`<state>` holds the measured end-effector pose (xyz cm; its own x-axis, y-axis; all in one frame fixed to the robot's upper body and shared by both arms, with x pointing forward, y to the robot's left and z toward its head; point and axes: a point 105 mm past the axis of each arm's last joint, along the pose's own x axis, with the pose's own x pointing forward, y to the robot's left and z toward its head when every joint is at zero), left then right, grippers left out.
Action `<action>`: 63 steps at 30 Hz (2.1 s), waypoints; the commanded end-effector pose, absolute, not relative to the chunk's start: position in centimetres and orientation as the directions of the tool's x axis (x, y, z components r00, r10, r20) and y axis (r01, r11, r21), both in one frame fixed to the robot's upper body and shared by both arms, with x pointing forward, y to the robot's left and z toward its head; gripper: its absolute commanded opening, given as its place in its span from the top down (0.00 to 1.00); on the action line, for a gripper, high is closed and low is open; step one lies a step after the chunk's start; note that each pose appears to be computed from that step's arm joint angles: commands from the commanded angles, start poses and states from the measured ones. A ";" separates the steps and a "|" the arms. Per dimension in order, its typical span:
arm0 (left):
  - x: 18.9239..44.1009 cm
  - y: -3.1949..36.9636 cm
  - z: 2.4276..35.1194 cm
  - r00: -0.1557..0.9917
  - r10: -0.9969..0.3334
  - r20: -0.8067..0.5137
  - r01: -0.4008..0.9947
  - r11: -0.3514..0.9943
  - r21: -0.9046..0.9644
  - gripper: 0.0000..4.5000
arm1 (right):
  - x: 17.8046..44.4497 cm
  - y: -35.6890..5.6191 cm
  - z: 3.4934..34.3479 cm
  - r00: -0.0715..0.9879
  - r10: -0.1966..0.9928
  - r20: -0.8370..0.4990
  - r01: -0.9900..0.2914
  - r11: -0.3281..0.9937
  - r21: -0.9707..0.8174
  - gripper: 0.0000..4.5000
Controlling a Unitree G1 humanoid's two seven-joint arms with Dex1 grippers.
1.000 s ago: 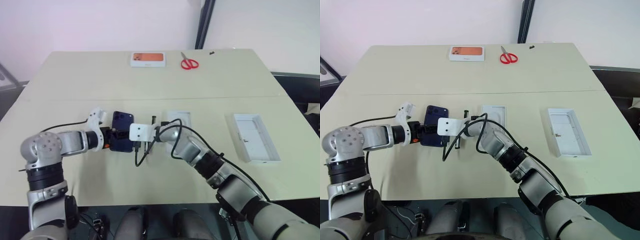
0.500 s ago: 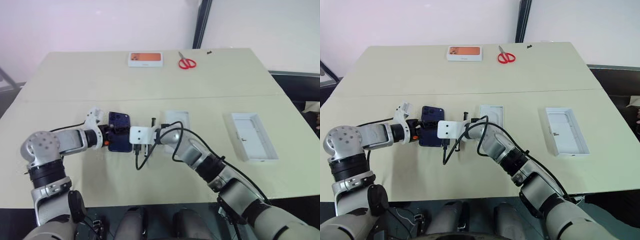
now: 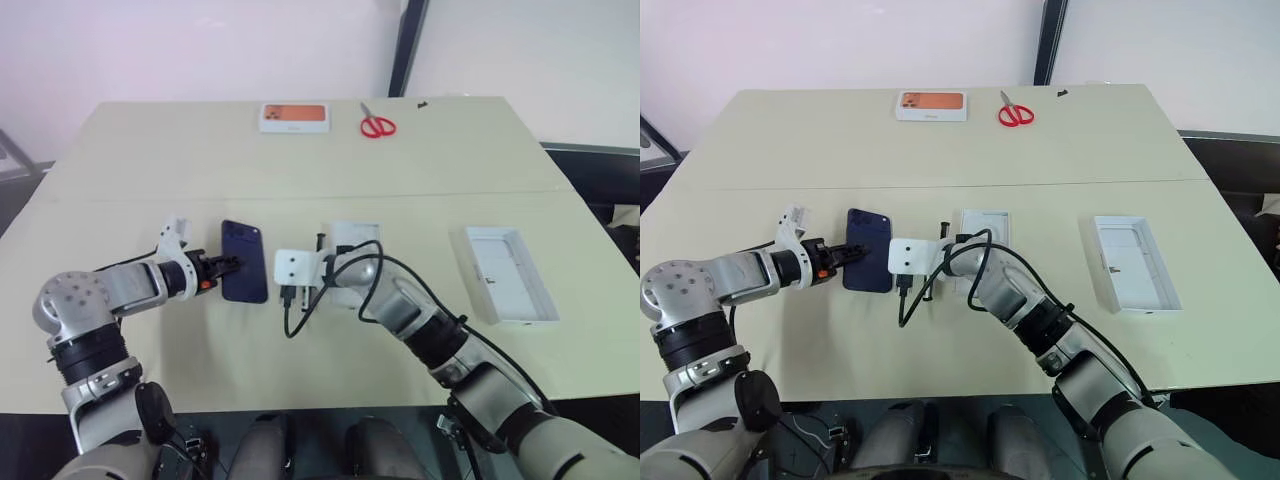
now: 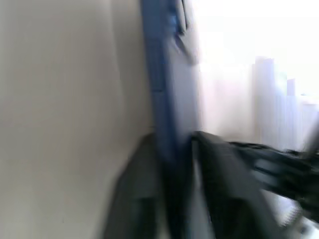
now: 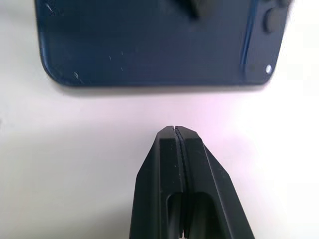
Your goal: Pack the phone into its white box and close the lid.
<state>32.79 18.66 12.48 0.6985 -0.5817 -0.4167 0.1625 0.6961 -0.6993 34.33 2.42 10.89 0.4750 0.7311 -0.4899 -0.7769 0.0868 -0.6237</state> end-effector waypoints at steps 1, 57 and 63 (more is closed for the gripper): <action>32.7 19.4 12.6 0.718 -0.559 -0.415 0.139 0.699 -0.702 0.90 | 34.0 2.1 13.7 0.485 0.767 -0.420 -0.752 0.122 -0.647 1.00; 34.6 -0.1 14.3 0.491 -0.819 -0.298 0.185 0.432 -0.883 1.00 | 27.9 -17.1 17.5 0.596 0.655 -0.465 -0.801 0.440 -0.407 1.00; 34.5 -0.7 14.0 0.476 -0.824 -0.308 0.199 0.442 -0.875 1.00 | 28.0 -17.1 17.2 0.599 0.650 -0.467 -0.799 0.447 -0.402 1.00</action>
